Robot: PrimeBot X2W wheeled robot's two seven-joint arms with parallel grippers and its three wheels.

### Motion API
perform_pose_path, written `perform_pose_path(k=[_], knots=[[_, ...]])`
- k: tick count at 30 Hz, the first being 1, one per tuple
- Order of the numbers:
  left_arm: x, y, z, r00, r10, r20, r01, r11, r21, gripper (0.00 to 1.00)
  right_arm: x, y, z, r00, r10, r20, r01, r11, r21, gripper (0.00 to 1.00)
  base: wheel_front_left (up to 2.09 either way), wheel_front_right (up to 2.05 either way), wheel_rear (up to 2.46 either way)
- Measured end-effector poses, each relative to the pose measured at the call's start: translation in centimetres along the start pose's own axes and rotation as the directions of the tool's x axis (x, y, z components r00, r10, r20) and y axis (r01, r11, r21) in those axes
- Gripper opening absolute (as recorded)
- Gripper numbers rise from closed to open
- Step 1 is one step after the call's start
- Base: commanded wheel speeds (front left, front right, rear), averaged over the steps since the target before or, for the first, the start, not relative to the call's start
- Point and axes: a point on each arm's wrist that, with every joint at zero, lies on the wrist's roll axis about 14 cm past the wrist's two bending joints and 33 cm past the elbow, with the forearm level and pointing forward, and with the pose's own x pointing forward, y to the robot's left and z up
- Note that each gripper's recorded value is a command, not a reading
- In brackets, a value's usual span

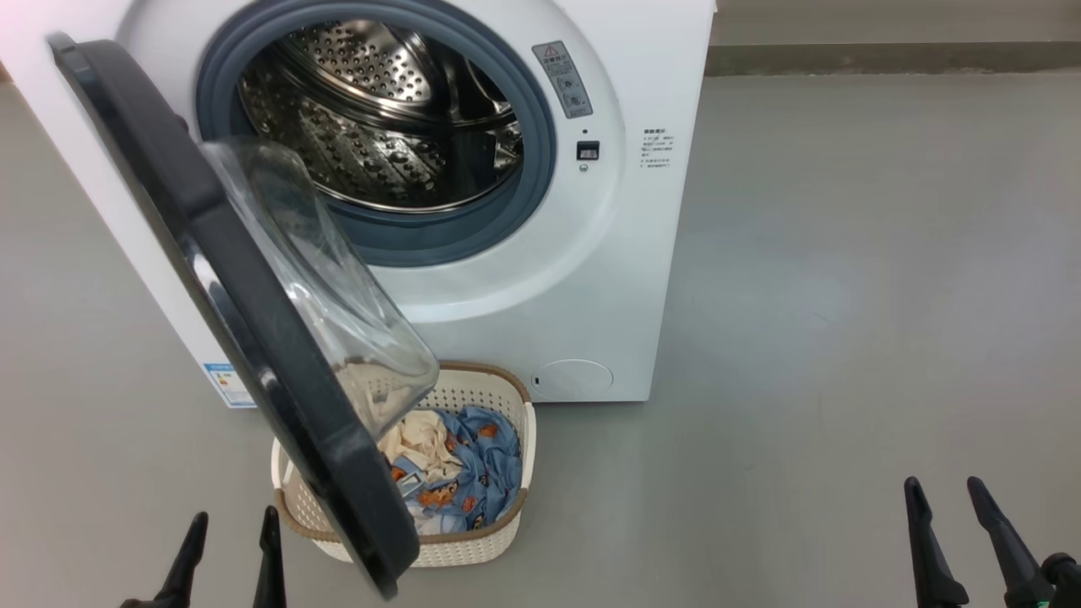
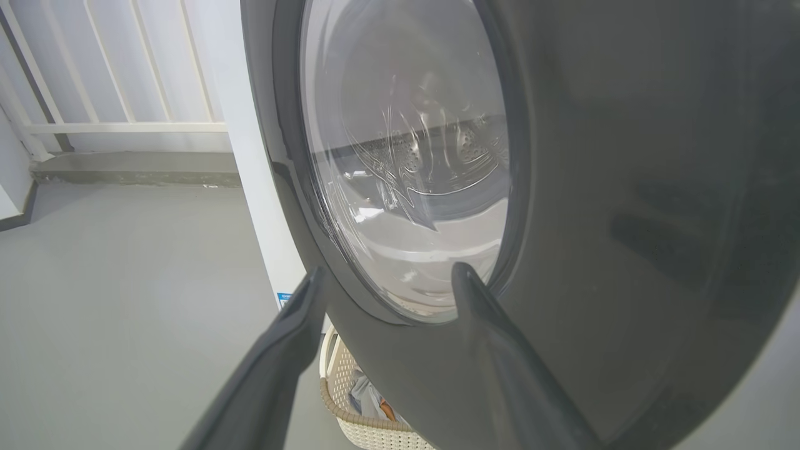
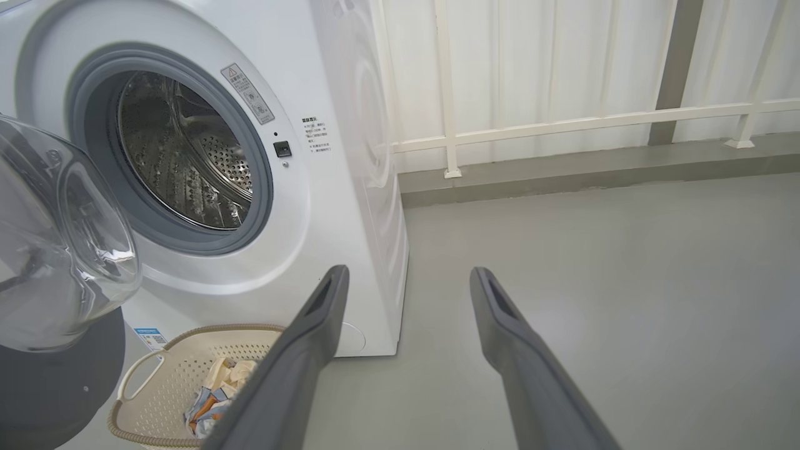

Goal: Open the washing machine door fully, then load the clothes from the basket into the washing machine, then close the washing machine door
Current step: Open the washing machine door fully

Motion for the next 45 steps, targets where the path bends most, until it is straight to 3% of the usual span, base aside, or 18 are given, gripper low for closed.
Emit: perform_pose_path(k=[12,25,26,27,33,37,41,45], knots=[[0.2,-0.2,-0.5,1.0,-0.004,-0.017,0.004,1.0,0.001,1.0,-0.4,-0.8,-1.5,0.998,-0.036,-0.046,0.036,0.999,-0.004,1.0,0.0,0.0,0.0],[-0.4,0.2,-0.6,1.0,0.011,-0.021,-0.011,1.0,0.0,1.0,0.7,0.8,-1.7,0.999,0.019,-0.05,-0.019,1.0,-0.002,1.0,0.0,0.0,0.0],[-0.4,0.3,-0.7,1.0,0.013,-0.023,-0.013,1.0,0.0,0.69,0.7,0.9,-1.7,0.999,0.022,-0.05,-0.022,1.0,-0.001,1.0,0.0,0.0,0.0],[-0.5,0.4,-0.8,1.0,0.015,-0.028,-0.015,1.0,0.0,0.0,0.8,1.0,-1.7,0.998,0.024,-0.05,-0.024,1.0,-0.001,1.0,0.0,0.0,0.0],[-0.8,1.8,-1.2,0.997,0.069,-0.041,-0.07,0.998,-0.01,0.0,0.8,1.4,-1.8,0.998,0.036,-0.051,-0.036,0.999,0.002,1.0,0.0,0.0,0.0],[-0.7,4.0,0.0,0.987,0.162,-0.003,-0.162,0.986,-0.022,0.0,0.9,1.5,-1.9,0.998,0.039,-0.054,-0.039,0.999,0.002,1.0,0.0,0.0,0.0],[0.2,6.3,4.0,0.96,0.253,0.121,-0.25,0.967,-0.042,0.0,1.0,1.6,-2.0,0.997,0.044,-0.056,-0.044,0.999,0.003,1.0,0.0,0.0,0.0],[1.0,6.2,10.7,0.908,0.265,0.323,-0.257,0.964,-0.07,0.0,1.2,1.8,-2.0,0.997,0.049,-0.055,-0.049,0.999,0.004,1.0,0.0,0.0,0.0]])
